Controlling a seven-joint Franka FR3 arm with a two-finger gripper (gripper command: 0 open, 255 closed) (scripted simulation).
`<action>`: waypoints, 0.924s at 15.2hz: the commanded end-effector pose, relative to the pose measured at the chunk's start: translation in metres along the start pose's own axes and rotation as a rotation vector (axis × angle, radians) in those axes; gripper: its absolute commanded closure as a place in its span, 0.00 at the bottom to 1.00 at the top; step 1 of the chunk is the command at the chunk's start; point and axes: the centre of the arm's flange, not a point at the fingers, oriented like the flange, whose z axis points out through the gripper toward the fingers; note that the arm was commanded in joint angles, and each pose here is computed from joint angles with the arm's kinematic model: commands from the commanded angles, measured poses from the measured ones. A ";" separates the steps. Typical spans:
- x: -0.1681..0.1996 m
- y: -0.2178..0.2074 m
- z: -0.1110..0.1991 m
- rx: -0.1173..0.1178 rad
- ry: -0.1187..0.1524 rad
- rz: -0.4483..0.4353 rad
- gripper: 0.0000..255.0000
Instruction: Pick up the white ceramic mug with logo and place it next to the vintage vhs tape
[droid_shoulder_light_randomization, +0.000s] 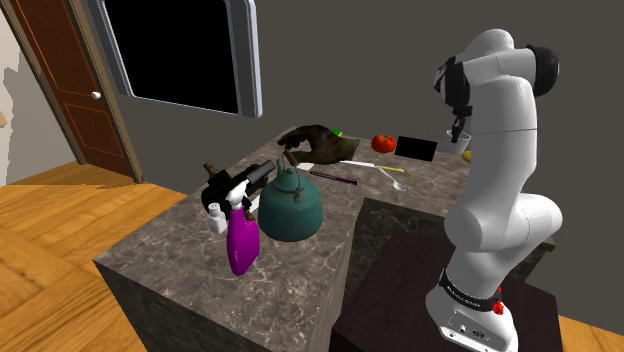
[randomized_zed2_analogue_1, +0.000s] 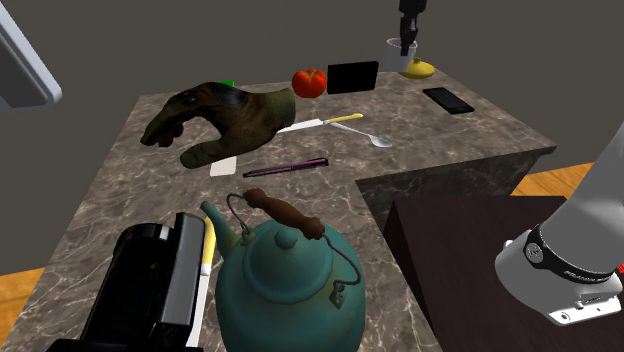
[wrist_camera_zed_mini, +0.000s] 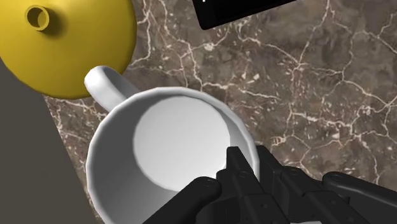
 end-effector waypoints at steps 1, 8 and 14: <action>0.001 -0.002 0.011 -0.001 0.000 0.000 1.00; 0.003 -0.004 0.048 -0.001 0.000 0.000 1.00; 0.005 -0.005 0.079 -0.001 0.000 0.000 1.00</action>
